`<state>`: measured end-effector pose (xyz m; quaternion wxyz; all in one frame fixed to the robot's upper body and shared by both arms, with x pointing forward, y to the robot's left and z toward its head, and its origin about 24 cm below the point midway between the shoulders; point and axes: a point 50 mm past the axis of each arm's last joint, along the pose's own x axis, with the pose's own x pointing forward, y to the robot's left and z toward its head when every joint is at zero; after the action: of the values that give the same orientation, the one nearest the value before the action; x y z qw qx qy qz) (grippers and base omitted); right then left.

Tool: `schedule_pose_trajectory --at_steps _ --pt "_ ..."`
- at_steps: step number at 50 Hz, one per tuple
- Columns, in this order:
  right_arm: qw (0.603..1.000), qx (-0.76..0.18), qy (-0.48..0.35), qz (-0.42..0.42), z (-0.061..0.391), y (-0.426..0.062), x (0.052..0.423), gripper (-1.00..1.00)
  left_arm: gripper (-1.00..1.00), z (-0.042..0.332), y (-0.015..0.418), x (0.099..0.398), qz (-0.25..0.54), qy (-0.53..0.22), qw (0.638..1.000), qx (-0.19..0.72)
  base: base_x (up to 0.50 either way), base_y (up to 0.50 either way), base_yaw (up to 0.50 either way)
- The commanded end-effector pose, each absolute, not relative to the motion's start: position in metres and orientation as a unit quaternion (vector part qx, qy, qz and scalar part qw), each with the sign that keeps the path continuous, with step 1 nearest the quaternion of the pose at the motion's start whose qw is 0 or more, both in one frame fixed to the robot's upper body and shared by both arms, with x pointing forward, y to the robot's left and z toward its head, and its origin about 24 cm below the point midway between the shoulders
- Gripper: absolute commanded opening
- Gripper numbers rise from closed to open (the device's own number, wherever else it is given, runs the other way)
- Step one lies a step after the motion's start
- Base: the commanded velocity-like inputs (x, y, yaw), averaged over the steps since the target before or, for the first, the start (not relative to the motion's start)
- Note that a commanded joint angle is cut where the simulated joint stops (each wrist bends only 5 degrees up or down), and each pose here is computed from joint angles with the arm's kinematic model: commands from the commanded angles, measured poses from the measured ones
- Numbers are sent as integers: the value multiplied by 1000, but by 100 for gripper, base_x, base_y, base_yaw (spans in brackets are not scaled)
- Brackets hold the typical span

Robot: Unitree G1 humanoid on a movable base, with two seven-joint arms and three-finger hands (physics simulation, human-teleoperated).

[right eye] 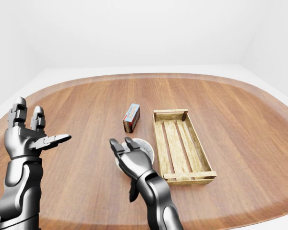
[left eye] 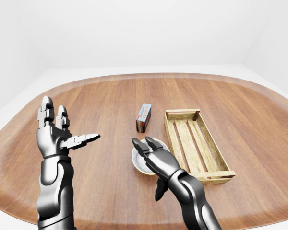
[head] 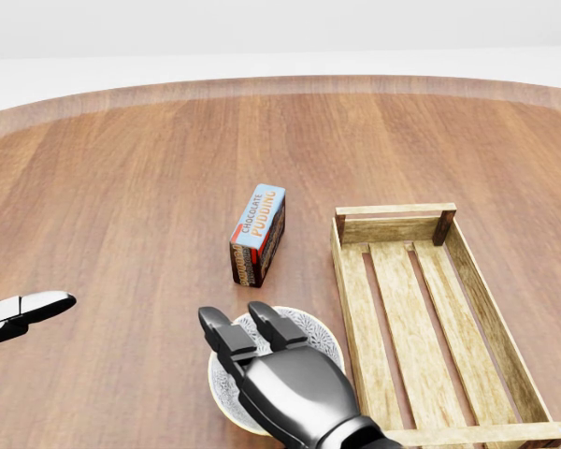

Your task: Pick up the bowl on the left and put it in the tray.

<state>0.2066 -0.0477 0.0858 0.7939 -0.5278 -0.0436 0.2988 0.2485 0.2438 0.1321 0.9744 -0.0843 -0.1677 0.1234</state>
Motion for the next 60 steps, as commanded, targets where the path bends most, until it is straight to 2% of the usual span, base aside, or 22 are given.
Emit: schedule_pose_trajectory --at_steps 1,16,33,60 --pt "790 -534 -26 300 82 -51 210 100 100 131 244 249 123 -166 975 -85 0 0 0" --pt "788 -533 -25 306 83 -50 209 100 100 126 243 252 123 -154 977 -84 0 0 0" --pt "794 -524 11 307 65 -61 215 100 100 127 242 252 123 -156 977 -84 0 0 0" --pt "797 -512 55 315 46 -67 239 100 100 128 241 250 120 -159 976 -83 0 0 0"
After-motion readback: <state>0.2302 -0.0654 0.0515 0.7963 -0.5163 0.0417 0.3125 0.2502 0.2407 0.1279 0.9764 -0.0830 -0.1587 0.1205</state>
